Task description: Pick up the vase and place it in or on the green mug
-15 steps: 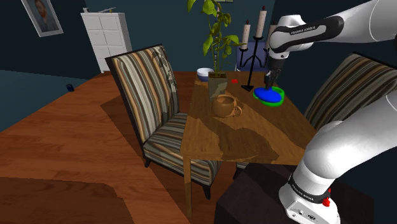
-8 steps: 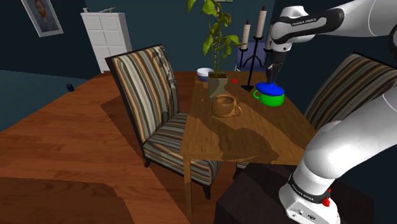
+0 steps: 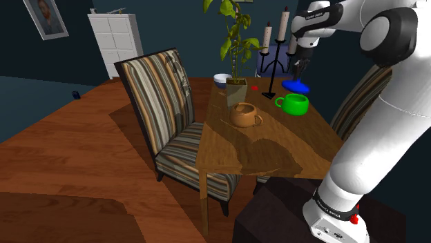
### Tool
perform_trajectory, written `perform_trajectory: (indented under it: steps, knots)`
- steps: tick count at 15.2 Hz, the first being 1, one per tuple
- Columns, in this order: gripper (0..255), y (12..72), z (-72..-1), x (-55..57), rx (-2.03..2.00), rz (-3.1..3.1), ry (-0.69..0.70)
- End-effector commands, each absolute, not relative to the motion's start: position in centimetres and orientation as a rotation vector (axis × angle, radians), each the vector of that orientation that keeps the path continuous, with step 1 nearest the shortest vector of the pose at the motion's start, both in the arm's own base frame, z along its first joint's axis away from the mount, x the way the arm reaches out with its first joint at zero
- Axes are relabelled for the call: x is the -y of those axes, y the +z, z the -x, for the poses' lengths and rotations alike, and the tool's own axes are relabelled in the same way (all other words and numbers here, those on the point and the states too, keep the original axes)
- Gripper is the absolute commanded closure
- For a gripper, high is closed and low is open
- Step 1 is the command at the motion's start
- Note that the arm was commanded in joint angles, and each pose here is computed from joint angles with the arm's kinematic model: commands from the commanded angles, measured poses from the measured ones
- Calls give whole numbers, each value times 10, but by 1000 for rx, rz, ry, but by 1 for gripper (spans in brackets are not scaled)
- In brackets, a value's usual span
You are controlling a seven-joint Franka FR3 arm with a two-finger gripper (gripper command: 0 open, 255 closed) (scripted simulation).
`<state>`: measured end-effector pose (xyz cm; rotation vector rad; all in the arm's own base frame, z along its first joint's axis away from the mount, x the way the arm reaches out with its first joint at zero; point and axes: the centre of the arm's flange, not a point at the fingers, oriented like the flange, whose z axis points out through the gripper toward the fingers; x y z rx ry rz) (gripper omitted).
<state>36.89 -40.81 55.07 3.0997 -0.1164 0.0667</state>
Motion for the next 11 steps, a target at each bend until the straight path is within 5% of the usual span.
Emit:
perform_trajectory:
  steps: [1, 11]
  knots:
    - [255, 556, -376, 433, 111, -3099, 67]
    - [255, 558, -403, 526, 111, -3099, 67]
